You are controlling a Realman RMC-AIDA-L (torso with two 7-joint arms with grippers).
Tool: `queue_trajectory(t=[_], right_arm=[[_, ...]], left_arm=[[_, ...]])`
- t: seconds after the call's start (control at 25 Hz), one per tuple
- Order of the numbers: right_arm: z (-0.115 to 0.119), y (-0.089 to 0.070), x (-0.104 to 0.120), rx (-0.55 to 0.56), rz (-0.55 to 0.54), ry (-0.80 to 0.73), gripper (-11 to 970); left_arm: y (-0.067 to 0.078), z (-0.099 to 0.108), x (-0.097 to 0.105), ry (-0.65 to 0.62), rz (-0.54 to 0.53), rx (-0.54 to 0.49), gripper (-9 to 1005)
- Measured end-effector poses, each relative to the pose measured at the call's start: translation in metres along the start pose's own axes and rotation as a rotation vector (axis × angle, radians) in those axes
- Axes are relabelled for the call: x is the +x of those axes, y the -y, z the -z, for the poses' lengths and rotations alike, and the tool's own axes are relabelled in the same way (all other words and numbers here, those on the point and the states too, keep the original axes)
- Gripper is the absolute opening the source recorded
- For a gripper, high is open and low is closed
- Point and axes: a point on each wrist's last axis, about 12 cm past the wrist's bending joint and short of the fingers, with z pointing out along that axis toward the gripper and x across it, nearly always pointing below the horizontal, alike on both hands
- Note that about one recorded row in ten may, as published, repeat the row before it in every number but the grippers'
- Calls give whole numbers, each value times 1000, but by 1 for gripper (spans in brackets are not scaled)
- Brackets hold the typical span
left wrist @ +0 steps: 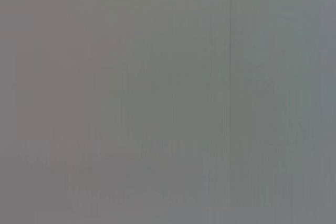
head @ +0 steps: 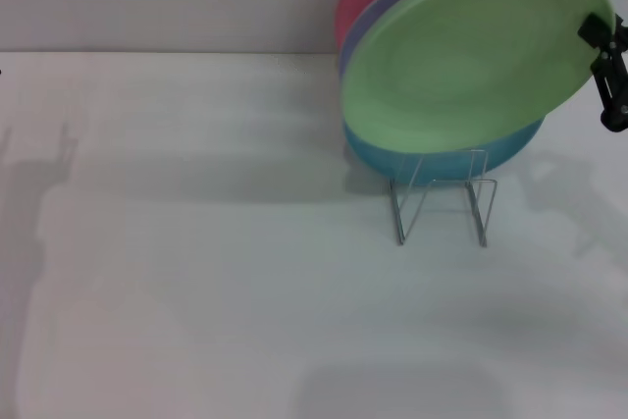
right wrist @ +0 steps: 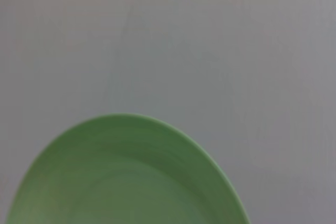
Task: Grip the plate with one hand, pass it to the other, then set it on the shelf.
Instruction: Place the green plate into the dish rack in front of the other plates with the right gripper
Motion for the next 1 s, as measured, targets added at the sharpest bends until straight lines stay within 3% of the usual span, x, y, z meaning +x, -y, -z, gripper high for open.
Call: queue_trajectory(t=[1.0], right_arm=[[14, -12, 18, 16, -41, -52, 30]], left_arm=[[4, -4, 7, -54, -8, 17, 768]])
